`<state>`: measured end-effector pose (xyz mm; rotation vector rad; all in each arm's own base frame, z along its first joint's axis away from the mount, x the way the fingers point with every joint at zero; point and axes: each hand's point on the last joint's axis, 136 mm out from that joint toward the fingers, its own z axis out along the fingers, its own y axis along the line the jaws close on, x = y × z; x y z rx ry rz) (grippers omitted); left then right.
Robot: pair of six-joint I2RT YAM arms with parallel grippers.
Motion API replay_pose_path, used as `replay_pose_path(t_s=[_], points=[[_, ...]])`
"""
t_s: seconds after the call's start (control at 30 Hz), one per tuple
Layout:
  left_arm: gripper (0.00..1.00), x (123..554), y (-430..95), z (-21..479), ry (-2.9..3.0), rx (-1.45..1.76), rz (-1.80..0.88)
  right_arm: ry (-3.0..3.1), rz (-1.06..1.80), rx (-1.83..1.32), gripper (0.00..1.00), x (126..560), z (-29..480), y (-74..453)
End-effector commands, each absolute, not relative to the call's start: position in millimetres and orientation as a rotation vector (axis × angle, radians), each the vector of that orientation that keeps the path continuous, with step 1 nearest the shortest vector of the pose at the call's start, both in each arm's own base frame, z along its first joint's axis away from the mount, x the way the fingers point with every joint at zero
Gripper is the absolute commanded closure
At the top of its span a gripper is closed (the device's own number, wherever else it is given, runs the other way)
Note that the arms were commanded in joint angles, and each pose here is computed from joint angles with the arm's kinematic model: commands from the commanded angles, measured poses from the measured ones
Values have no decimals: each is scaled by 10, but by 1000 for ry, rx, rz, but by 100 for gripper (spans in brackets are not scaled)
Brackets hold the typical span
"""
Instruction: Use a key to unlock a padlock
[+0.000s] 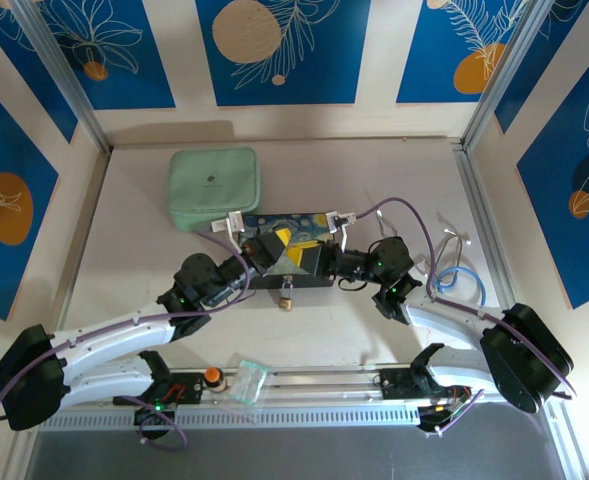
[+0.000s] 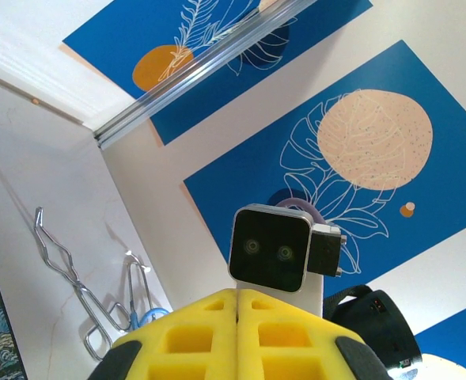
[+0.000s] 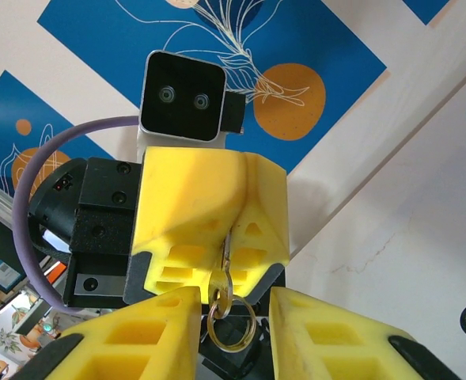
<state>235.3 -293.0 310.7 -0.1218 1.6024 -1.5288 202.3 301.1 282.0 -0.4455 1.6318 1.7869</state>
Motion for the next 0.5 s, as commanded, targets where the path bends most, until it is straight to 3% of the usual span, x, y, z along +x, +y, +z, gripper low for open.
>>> replay_pose_path(t_s=[0.0, 0.3, 0.33, 0.47], points=[[100, 2311, -2954, 3165, 1568, -113, -1578, 1549, 1787, -469, 73, 2050, 3053, 3013], [100, 2327, -2912, 3130, 1575, -136, -1559, 1581, 1809, -464, 90, 2041, 3011, 3018], [100, 2336, -2892, 3112, 1578, -148, -1550, 1590, 1806, -461, 96, 2039, 2995, 3011], [100, 2377, -2832, 3025, 1590, -200, -1527, 1614, 1797, -436, 97, 2037, 2929, 2983]])
